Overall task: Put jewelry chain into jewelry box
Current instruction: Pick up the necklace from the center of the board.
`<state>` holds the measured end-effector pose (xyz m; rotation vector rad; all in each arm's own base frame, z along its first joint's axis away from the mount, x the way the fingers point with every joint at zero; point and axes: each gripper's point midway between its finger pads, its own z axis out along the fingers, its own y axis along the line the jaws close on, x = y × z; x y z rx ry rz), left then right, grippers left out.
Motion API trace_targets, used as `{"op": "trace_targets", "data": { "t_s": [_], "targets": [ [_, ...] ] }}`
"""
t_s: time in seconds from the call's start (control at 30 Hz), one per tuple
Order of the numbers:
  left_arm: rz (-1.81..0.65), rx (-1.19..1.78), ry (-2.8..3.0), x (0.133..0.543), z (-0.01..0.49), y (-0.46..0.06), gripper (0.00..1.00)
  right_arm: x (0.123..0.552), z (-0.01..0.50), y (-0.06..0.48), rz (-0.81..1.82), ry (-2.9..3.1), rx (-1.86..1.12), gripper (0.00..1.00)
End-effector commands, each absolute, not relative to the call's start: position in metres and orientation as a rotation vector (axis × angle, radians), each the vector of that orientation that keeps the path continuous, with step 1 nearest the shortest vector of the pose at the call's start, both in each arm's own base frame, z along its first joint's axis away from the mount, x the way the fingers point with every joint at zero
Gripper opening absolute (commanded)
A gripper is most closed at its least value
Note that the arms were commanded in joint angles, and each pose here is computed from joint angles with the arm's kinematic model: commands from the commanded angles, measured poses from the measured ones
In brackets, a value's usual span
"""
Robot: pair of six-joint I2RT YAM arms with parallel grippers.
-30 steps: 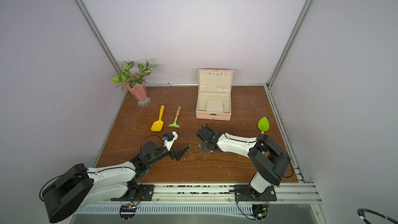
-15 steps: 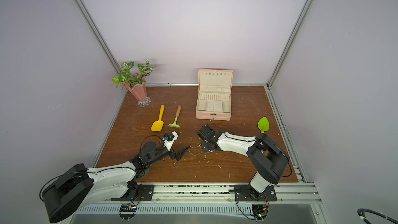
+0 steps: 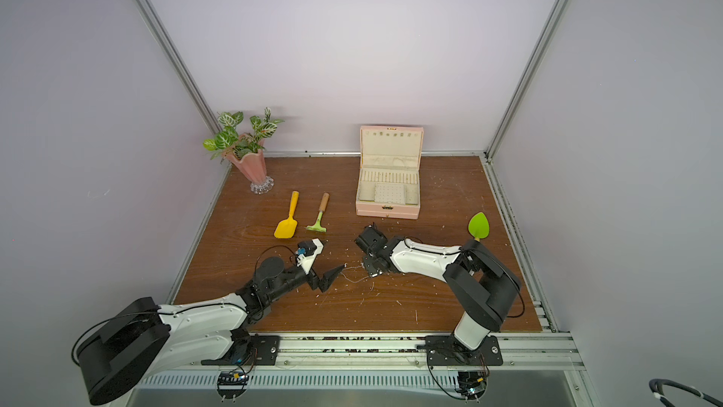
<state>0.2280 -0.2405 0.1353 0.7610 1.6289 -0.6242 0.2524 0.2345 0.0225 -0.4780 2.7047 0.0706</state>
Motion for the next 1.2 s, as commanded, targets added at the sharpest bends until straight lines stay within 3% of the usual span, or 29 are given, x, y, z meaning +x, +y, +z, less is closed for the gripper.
{"op": "trace_targets", "data": {
  "t_s": [0.0, 0.33, 0.77, 1.17],
  "targets": [
    [-0.621, 0.763, 1.624, 0.226, 0.136, -0.24, 0.99, 0.239, 0.016, 0.225, 0.024, 2.738, -0.509, 0.0],
    [-0.648, 0.732, 1.561, 0.223, 0.158, -0.239, 0.99, 0.266, 0.099, 0.239, 0.171, 2.438, -0.48, 0.0],
    [-0.815, 0.785, 1.454, 0.208, 0.194, -0.26, 1.0, 0.269, 0.18, 0.254, 0.363, 2.164, -0.536, 0.0],
    [-0.917, 0.786, 1.371, 0.216, 0.231, -0.284, 0.78, 0.253, 0.248, 0.284, 0.596, 1.889, -0.697, 0.0]
  ]
}}
